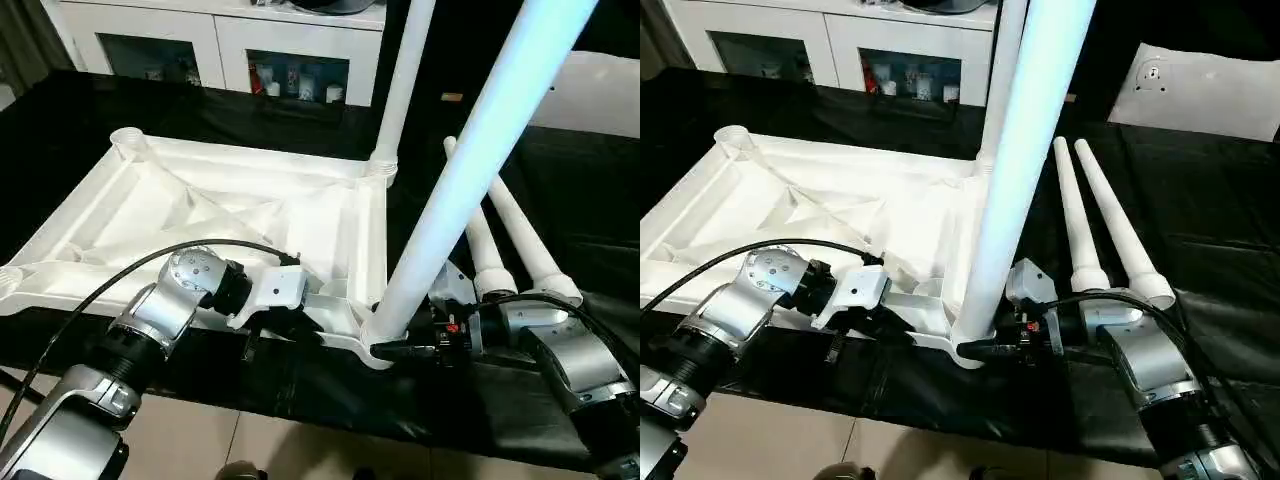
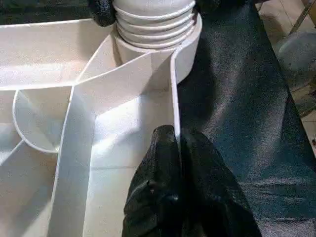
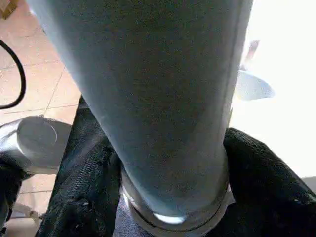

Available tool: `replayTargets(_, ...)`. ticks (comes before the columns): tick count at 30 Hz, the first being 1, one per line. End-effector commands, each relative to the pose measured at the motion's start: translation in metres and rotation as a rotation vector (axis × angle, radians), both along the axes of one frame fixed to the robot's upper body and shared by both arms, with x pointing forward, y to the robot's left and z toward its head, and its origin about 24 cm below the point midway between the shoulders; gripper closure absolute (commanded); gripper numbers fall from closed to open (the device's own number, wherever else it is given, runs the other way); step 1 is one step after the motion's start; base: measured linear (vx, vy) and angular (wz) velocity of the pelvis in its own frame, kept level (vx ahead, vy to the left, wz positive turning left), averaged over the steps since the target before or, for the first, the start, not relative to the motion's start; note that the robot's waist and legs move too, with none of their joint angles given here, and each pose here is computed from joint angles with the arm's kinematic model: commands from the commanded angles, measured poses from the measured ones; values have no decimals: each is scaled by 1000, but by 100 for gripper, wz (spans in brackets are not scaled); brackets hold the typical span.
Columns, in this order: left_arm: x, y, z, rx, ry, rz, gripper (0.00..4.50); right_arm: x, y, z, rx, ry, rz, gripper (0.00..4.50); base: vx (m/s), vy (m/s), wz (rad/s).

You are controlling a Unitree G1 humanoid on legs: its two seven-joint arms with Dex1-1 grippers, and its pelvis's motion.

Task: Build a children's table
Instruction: Rotate leg to tighten

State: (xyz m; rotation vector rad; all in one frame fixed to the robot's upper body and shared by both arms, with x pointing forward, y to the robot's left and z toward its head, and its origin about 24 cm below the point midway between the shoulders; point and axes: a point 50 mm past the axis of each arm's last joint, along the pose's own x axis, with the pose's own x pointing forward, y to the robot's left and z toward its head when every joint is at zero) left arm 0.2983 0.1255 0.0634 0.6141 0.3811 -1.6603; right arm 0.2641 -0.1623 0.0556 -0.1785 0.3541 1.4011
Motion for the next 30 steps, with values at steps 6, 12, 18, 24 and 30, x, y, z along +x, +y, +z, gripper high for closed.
replayTargets(6, 6, -12, -8, -66, 13, 242, 450, -11, 23, -18, 120, 57, -194, 178, 0, 0, 0)
replayTargets(12, 19, -48, -6, -198, 13, 550, 450, 5, 61, -33, 199, 129, -573, 178, 0, 0, 0)
replayTargets(18, 28, -77, 4, -260, -11, 735, 450, 22, 83, -37, 195, 199, -816, 180, 0, 0, 0)
replayTargets(24, 30, -89, 12, -278, -39, 784, 450, 32, 93, -33, 213, 210, -918, 180, 0, 0, 0)
replayTargets(30, 23, -71, 7, -245, -53, 694, 450, 27, 82, -26, 263, 140, -898, 88, 0, 0, 0)
